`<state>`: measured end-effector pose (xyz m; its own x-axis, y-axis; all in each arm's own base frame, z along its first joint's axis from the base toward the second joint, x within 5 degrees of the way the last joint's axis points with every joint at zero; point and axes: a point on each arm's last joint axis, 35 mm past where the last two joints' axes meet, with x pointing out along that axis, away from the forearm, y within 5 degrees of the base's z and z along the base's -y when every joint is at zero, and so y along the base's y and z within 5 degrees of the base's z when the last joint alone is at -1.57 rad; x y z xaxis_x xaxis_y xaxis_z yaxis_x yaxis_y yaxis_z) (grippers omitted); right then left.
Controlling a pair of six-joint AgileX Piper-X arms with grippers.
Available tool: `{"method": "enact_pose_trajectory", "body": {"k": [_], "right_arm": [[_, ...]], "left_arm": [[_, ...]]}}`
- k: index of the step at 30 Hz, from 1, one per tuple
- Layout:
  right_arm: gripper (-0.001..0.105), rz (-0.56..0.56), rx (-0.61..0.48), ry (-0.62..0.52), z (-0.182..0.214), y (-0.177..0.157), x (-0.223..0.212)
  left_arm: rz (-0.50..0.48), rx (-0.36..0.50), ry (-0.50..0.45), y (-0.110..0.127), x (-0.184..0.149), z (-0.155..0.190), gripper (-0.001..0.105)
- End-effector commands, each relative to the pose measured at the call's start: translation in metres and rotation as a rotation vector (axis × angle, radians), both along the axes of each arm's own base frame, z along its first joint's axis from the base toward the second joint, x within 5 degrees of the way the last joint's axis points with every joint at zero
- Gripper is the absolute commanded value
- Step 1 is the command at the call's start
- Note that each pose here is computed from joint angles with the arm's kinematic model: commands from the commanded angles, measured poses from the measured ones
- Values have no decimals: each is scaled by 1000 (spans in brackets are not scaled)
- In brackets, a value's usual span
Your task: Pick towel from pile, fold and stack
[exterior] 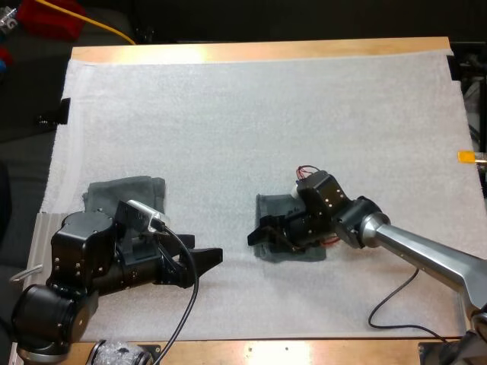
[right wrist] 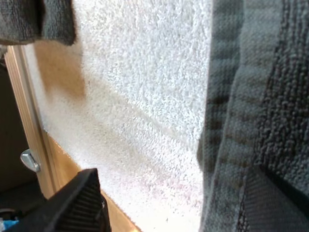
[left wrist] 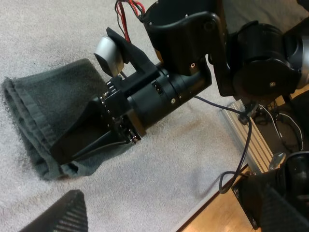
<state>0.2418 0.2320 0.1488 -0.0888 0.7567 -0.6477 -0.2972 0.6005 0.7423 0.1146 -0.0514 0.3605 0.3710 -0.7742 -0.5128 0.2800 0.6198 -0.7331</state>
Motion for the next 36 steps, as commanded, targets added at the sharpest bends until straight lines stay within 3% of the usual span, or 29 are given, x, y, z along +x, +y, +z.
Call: {"method": "enact_pose_trajectory", "body": {"k": [1, 7, 17, 24, 36], "right_arm": [[62, 0, -4, 9, 0, 0, 0], [62, -8, -5, -33, 7, -1, 0], [63, -94, -111, -253, 48, -14, -5], [85, -101, -271, -354, 70, -33, -20], [85, -41, -286, -404, 109, -58, -49]], "left_arm": [[-2, -8, -3, 0, -1, 3, 71], [-2, -8, -3, 0, -1, 3, 71], [-2, -7, -3, 0, -1, 3, 71], [-8, 2, -20, 0, -1, 3, 71], [-2, 17, -19, 0, 0, -2, 71]]}}
